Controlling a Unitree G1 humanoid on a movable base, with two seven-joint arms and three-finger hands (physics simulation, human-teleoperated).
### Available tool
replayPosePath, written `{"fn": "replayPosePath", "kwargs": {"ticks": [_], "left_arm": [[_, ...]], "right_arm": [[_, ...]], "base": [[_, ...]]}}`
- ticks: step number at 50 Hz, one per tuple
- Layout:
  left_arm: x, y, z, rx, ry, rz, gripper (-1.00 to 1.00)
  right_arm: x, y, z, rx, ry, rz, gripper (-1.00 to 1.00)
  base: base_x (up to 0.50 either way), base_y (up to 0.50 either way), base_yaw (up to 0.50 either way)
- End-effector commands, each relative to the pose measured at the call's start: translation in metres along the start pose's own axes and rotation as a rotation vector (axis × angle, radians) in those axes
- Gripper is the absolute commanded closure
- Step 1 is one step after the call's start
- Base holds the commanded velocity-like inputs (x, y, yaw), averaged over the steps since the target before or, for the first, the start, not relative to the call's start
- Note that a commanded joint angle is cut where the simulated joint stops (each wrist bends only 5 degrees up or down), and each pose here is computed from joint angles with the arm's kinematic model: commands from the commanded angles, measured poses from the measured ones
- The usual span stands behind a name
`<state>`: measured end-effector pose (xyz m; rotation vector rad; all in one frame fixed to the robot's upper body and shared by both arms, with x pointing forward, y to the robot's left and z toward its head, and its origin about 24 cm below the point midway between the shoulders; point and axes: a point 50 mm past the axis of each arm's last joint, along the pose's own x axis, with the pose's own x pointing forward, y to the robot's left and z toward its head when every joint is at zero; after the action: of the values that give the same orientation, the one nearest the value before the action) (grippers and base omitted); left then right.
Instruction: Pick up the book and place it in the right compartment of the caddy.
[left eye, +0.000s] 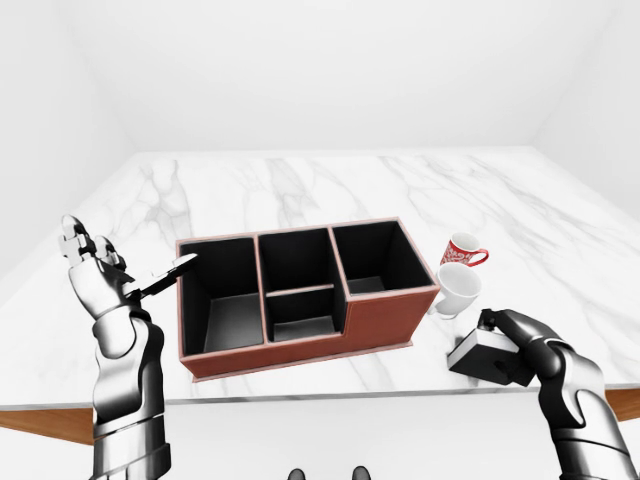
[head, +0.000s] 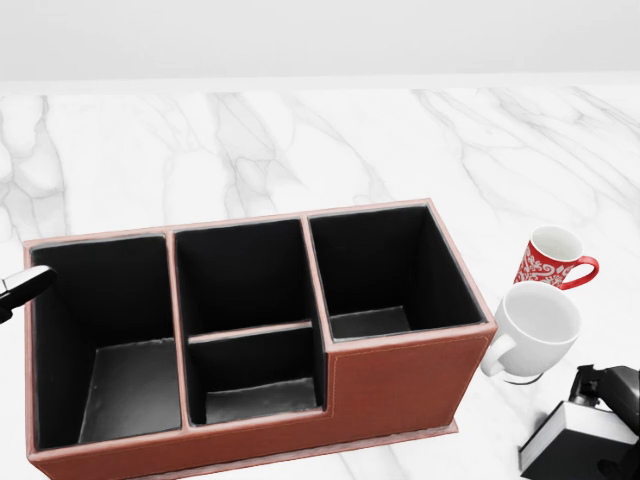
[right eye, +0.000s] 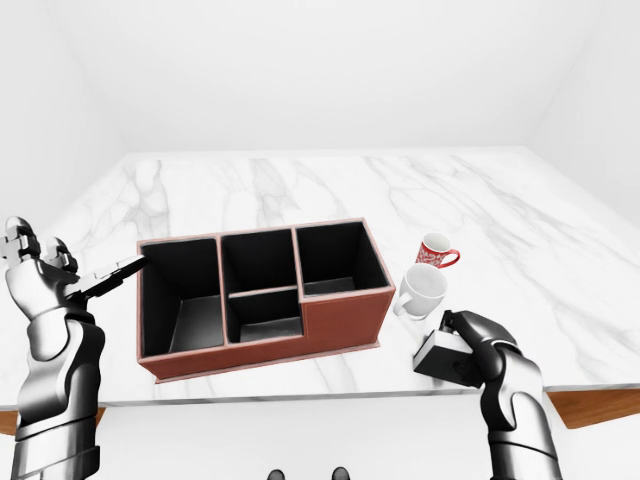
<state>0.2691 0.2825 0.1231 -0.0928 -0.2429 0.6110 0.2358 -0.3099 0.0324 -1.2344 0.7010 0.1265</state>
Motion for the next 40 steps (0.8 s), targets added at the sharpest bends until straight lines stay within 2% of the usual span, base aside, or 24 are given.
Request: {"fn": "replayPosePath", "kwargs": {"ticks": [1, 3, 4, 8, 13, 14, 15, 19, 20, 25, 26, 29, 32, 33, 36, 37, 40], "left_arm": [[-0.004, -0.005, -0.007, 0.020, 0.023, -0.021, -1.00], [-0.004, -0.005, -0.007, 0.019, 0.021, -0.020, -1.00], [-0.004, -0.005, -0.008, 0.021, 0.026, -0.021, -1.00], [-0.004, -0.004, -0.007, 0.020, 0.024, -0.020, -1.00], [-0.004, -0.005, -0.011, 0.026, 0.038, -0.020, -1.00], [-0.004, -0.005, -0.010, 0.025, 0.034, -0.020, -1.00], [-0.004, -0.005, -0.009, 0.024, 0.033, -0.020, -1.00], [-0.004, -0.005, -0.008, 0.022, 0.025, -0.020, -1.00], [-0.004, -0.004, -0.008, 0.022, 0.027, -0.019, -1.00], [-0.004, -0.005, -0.008, 0.024, 0.027, -0.020, -1.00], [-0.005, -0.005, -0.007, 0.022, 0.021, -0.020, -1.00], [-0.004, -0.005, -0.008, 0.024, 0.025, -0.020, -1.00], [-0.004, -0.005, -0.009, 0.027, 0.029, -0.020, -1.00], [-0.005, -0.005, -0.007, 0.024, 0.023, -0.021, -1.00], [-0.005, -0.005, -0.008, 0.025, 0.023, -0.023, -1.00], [-0.005, -0.005, -0.009, 0.027, 0.028, -0.022, -1.00], [-0.005, -0.005, -0.009, 0.026, 0.027, -0.022, -1.00]], "right_arm": [[0.007, 0.018, 0.007, -0.015, -0.009, 0.074, 1.00], [0.006, 0.006, 0.018, 0.036, -0.084, 0.055, 1.00], [0.002, 0.006, 0.020, 0.037, -0.098, 0.076, 1.00], [-0.007, -0.014, 0.024, 0.028, -0.121, 0.040, 1.00], [-0.041, -0.066, 0.032, 0.026, -0.189, -0.212, 1.00], [-0.057, -0.085, 0.035, 0.022, -0.225, -0.311, 1.00], [-0.065, -0.095, 0.036, 0.010, -0.229, -0.363, 1.00], [-0.095, -0.125, 0.042, 0.011, -0.303, -0.531, 1.00], [-0.095, -0.126, 0.042, 0.011, -0.305, -0.534, 1.00], [-0.127, -0.151, 0.045, -0.033, -0.345, -0.687, 1.00], [-0.139, -0.157, 0.048, -0.050, -0.365, -0.740, 1.00], [-0.154, -0.167, 0.052, -0.073, -0.395, -0.811, 1.00], [-0.183, -0.182, 0.067, -0.144, -0.470, -0.940, 1.00], [-0.200, -0.194, 0.076, -0.194, -0.499, -1.025, 1.00], [-0.226, -0.210, 0.091, -0.281, -0.562, -1.129, 1.00], [-0.243, -0.224, 0.105, -0.319, -0.621, -1.194, 1.00], [-0.253, -0.246, 0.128, -0.348, -0.694, -1.218, 1.00]], "base": [[0.00, 0.00, 0.00], [0.00, 0.00, 0.00], [0.00, 0.00, 0.00], [0.00, 0.00, 0.00], [0.00, 0.00, 0.00], [0.00, 0.00, 0.00], [0.00, 0.00, 0.00], [0.00, 0.00, 0.00], [0.00, 0.00, 0.00], [0.00, 0.00, 0.00], [0.00, 0.00, 0.00], [0.00, 0.00, 0.00], [0.00, 0.00, 0.00], [0.00, 0.00, 0.00], [0.00, 0.00, 0.00], [0.00, 0.00, 0.00], [0.00, 0.00, 0.00]]}}
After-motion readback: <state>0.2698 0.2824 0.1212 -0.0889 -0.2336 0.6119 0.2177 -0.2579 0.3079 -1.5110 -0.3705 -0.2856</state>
